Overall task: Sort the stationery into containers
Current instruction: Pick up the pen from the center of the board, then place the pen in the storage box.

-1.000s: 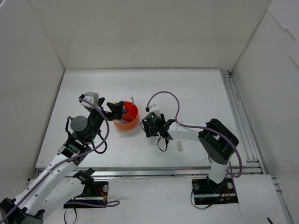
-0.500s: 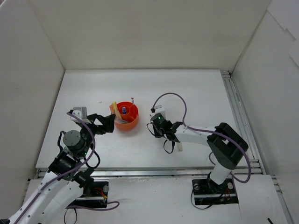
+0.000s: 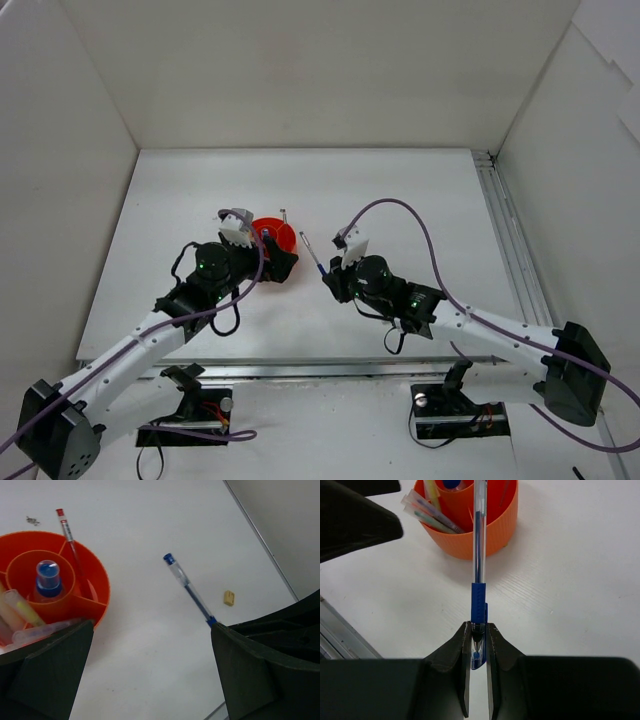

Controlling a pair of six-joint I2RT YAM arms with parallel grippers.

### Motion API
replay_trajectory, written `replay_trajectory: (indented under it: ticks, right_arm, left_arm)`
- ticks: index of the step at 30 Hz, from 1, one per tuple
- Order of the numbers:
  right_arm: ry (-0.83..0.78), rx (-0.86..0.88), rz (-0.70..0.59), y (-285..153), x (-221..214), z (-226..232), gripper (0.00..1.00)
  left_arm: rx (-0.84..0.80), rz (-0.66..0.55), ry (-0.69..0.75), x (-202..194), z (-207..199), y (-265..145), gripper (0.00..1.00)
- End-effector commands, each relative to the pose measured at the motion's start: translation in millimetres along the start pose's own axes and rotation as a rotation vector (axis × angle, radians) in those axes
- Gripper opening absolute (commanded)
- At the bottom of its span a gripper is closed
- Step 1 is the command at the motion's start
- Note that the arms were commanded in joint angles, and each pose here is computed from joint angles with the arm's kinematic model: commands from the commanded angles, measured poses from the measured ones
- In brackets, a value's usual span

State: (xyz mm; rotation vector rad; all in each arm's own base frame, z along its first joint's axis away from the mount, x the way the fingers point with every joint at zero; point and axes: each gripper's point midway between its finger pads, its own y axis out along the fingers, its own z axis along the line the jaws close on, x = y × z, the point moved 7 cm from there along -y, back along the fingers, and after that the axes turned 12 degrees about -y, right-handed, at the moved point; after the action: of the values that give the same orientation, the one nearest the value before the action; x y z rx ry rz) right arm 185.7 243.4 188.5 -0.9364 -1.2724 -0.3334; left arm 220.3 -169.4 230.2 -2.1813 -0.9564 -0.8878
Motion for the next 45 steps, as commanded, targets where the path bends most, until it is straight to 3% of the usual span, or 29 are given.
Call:
replay_trajectory:
  ticks: [1, 11, 14, 20, 23, 24, 26, 28, 29, 31, 32, 33, 40, 45]
  right_arm:
    - [-0.038, 0.077, -0.095, -3, 18, 12, 0.0]
    - [-0.033, 0.149, -0.161, -12, 35, 22, 0.0]
    - [-0.021, 0.163, -0.199, -19, 39, 22, 0.0]
    - [-0.018, 0.233, -0.238, -22, 46, 30, 0.0]
    - [-0.017, 0.242, -0.241, -17, 47, 33, 0.0]
    - [-0.018, 0.248, -0.239, -16, 47, 35, 0.0]
    - [-0.013, 0.228, -0.229, -13, 45, 34, 0.0]
    - [-0.005, 0.205, -0.219, -11, 46, 32, 0.02]
    - [0.014, 0.156, -0.199, -9, 44, 28, 0.05]
    - [0.036, 0.106, -0.187, -9, 47, 24, 0.35]
    - [0.054, 0.06, -0.167, -8, 45, 19, 0.78]
    - [0.069, 0.028, -0.164, -9, 48, 16, 0.98]
    - [0.164, -0.345, -0.062, -19, 28, -22, 0.98]
    - [0.226, -0.381, -0.074, -31, 22, -32, 0.98]
  left_arm:
    - [-0.22, -0.115, -0.015, 38, -50, 5, 0.99]
    - [-0.231, -0.134, -0.033, 39, -53, 13, 0.99]
    - [-0.237, -0.138, -0.028, 38, -53, 11, 0.93]
    - [-0.309, -0.114, -0.009, 35, -67, 11, 0.62]
    - [-0.324, -0.103, 0.002, 34, -71, 12, 0.41]
    - [-0.329, -0.103, 0.006, 34, -72, 12, 0.25]
    - [-0.339, -0.103, 0.011, 35, -73, 11, 0.05]
    - [-0.352, -0.117, 0.022, 37, -74, 8, 0.0]
    - [-0.351, -0.124, 0.034, 36, -73, 7, 0.0]
    - [-0.348, -0.145, 0.043, 40, -73, 4, 0.0]
    - [-0.341, -0.16, 0.066, 44, -74, 3, 0.0]
    - [-0.328, -0.16, 0.082, 45, -73, 3, 0.0]
    - [-0.143, -0.255, 0.278, 76, -63, 16, 0.0]
    - [0.001, -0.222, 0.367, 87, -38, 49, 0.0]
